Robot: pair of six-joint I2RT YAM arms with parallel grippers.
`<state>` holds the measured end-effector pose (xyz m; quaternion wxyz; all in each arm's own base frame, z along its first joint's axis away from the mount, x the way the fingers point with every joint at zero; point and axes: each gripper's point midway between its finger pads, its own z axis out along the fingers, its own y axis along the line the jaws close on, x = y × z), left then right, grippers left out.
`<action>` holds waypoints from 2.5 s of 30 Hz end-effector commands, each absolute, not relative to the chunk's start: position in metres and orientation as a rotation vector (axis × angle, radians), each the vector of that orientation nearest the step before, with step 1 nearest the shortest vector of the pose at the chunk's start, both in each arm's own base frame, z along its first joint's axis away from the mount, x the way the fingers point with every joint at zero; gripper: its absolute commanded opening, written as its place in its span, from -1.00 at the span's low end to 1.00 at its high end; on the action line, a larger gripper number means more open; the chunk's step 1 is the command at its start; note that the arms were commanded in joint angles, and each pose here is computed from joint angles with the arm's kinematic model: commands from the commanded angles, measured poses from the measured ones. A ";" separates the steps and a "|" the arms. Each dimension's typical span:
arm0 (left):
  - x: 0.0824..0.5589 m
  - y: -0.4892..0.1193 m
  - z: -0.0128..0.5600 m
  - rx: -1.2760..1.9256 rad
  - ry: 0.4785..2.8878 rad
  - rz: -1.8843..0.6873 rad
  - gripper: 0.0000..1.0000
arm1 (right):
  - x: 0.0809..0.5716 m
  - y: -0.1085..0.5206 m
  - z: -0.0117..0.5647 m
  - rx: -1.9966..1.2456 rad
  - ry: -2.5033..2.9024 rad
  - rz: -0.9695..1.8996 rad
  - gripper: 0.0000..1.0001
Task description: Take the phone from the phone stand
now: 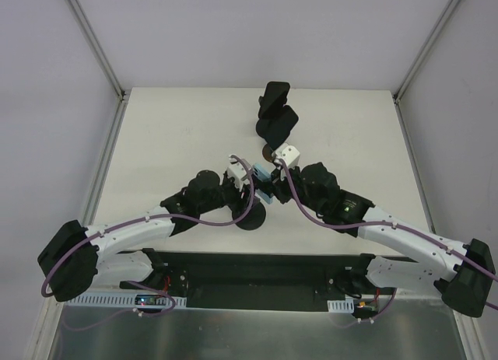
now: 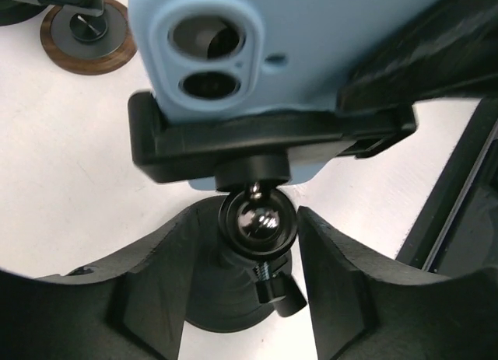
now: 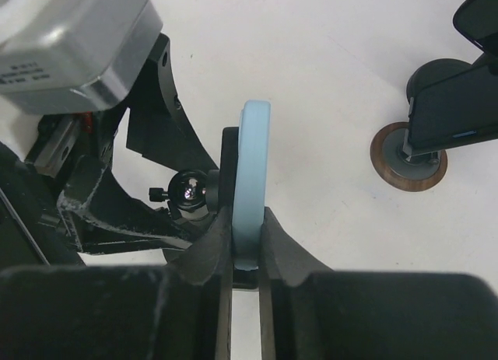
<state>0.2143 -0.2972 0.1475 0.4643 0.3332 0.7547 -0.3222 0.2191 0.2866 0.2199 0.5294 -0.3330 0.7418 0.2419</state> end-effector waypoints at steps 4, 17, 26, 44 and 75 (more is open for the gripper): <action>0.225 -0.295 0.158 0.703 1.697 -0.794 0.18 | 0.224 0.289 0.249 -0.730 1.688 0.583 -0.98; 0.230 -0.305 0.171 0.703 1.611 -0.825 0.19 | 0.221 0.293 0.244 -0.739 1.696 0.591 -0.97; 0.226 -0.313 0.161 0.754 1.627 -0.856 -0.76 | 0.222 0.296 0.243 -0.734 1.696 0.591 -0.71; 0.215 -0.314 0.151 0.780 1.655 -0.878 -1.00 | 0.258 0.310 0.242 -0.680 1.645 0.461 -0.23; 0.269 -0.220 0.111 0.169 1.946 -0.597 -1.00 | 0.239 0.252 0.201 -0.697 1.798 0.275 -0.98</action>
